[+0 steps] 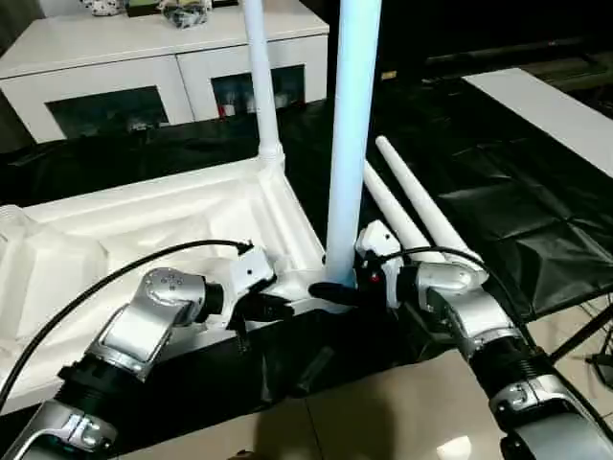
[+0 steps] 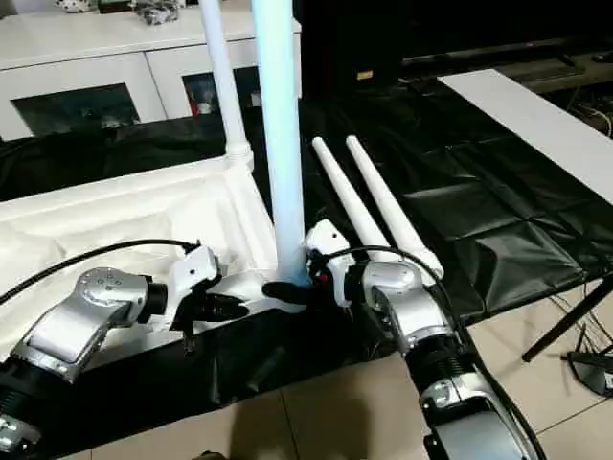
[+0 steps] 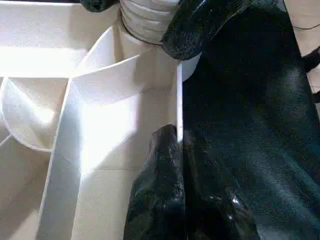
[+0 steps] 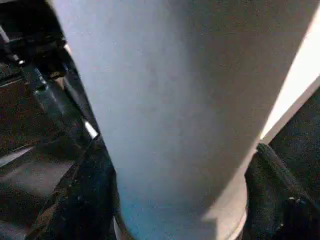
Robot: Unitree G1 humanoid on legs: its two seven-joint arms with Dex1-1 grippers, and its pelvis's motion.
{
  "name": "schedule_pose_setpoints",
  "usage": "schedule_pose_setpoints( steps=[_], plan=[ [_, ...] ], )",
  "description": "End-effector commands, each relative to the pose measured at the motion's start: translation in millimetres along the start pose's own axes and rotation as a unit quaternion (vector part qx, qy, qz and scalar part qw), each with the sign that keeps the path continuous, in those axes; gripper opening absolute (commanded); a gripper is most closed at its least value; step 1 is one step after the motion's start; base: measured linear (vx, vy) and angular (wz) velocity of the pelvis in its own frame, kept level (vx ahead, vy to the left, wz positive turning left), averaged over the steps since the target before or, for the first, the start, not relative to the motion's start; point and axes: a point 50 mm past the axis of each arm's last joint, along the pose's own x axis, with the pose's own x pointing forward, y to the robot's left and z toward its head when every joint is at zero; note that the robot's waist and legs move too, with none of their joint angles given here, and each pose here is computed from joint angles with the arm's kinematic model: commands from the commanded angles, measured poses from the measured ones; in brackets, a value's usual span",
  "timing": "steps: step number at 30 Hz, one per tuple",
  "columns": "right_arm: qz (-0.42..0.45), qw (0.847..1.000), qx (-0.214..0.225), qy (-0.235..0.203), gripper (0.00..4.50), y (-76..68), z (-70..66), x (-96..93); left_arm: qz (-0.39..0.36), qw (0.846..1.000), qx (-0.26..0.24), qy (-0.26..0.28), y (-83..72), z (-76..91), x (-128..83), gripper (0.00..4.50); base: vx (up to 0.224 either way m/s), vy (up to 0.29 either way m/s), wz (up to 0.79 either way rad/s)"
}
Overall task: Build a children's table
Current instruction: Rotate leg to tighten
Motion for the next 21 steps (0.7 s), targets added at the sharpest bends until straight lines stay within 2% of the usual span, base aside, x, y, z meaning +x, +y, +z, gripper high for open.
schedule_pose_setpoints(
  steps=[1,6,7,8,9,10,11,13,14,15,18,20,21],
  plan=[
    [-0.061,0.998,0.029,0.004,2.75,-8.7,-3.9,0.7,0.016,1.000,0.003,-0.011,3.2,4.7,1,0.00,0.000,0.000,0.00],
    [-0.169,0.984,0.062,0.006,2.74,-15.8,-8.4,9.7,0.078,0.996,-0.024,-0.022,11.8,7.8,12,0.00,0.000,0.000,0.00],
    [-0.169,0.984,0.062,0.006,2.74,-15.8,-8.4,9.7,0.078,0.996,-0.024,-0.022,11.8,7.8,12,0.00,0.000,0.000,0.00],
    [-0.210,0.974,0.078,0.008,2.74,-17.6,-11.0,12.6,0.108,0.993,-0.041,-0.026,15.9,9.4,18,0.00,0.000,0.000,0.00],
    [-0.283,0.952,0.118,0.012,2.74,-20.2,-16.8,16.9,0.168,0.982,-0.084,-0.034,23.9,13.0,28,0.00,0.000,0.000,0.00],
    [-0.301,0.944,0.133,0.013,2.73,-20.4,-18.8,18.2,0.187,0.977,-0.098,-0.036,26.1,14.0,32,0.00,0.000,0.000,0.00],
    [-0.304,0.943,0.134,0.014,2.73,-20.6,-19.0,18.3,0.191,0.976,-0.101,-0.036,26.5,14.1,32,0.00,0.000,0.000,0.00],
    [-0.354,0.921,0.160,0.016,2.73,-23.1,-22.4,20.0,0.246,0.958,-0.140,-0.046,33.1,17.1,40,0.00,0.000,0.000,0.00],
    [-0.367,0.915,0.166,0.017,2.73,-23.8,-23.0,20.6,0.258,0.953,-0.150,-0.048,34.3,18.1,43,0.00,0.000,0.000,0.00],
    [-0.397,0.900,0.177,0.015,2.73,-25.9,-22.4,22.2,0.278,0.946,-0.156,-0.052,35.8,20.9,49,0.00,0.000,0.000,0.00],
    [-0.409,0.896,0.174,0.008,2.73,-26.9,-18.1,25.0,0.276,0.948,-0.145,-0.057,34.8,24.3,53,0.00,0.000,0.000,0.00],
    [-0.396,0.901,0.175,-0.012,2.73,-26.1,-12.9,27.9,0.269,0.952,-0.136,-0.061,33.9,27.0,54,0.00,0.000,0.000,0.00],
    [-0.389,0.903,0.181,-0.028,3.08,-26.1,-10.3,28.0,0.260,0.955,-0.127,-0.065,33.0,28.8,54,0.00,0.000,0.000,0.00]
  ],
)
